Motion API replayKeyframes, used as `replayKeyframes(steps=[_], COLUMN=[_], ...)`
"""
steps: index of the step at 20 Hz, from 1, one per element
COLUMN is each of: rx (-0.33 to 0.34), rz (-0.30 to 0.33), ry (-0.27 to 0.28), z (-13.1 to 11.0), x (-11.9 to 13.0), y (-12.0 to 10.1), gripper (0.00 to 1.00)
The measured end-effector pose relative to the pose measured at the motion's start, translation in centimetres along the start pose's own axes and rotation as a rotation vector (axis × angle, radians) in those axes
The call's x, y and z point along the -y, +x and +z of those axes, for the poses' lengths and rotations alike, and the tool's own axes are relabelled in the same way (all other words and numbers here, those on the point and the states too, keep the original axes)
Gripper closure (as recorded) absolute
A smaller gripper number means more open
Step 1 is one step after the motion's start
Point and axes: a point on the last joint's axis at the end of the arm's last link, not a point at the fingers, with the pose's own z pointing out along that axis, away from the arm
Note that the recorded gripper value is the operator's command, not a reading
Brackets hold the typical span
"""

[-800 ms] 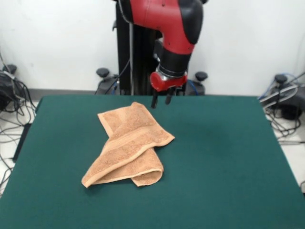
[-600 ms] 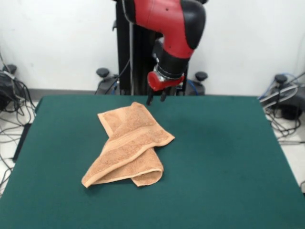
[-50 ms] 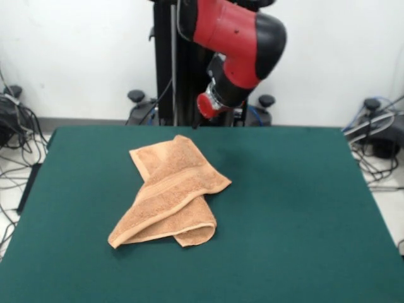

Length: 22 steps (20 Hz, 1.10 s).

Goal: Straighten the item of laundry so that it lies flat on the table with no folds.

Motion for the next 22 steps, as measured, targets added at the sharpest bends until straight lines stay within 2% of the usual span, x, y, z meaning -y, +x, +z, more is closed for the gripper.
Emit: replayKeyframes(steps=[6,10,13,18,22], rx=[0.138,0.251,0.291,0.355,0.407], rz=[0.047,0.101,0.135,0.161,0.142], ry=[0.101,0.174,0.183,0.176,0.177], z=[-1.1,-3.0,-4.6,-7.0,-7.9], x=[3.8,7.5,9.2,10.5,9.9], y=[-0.1,0.1,0.3,0.5,0.5], gripper=[0.0,0.0,0.0,0.0,0.0])
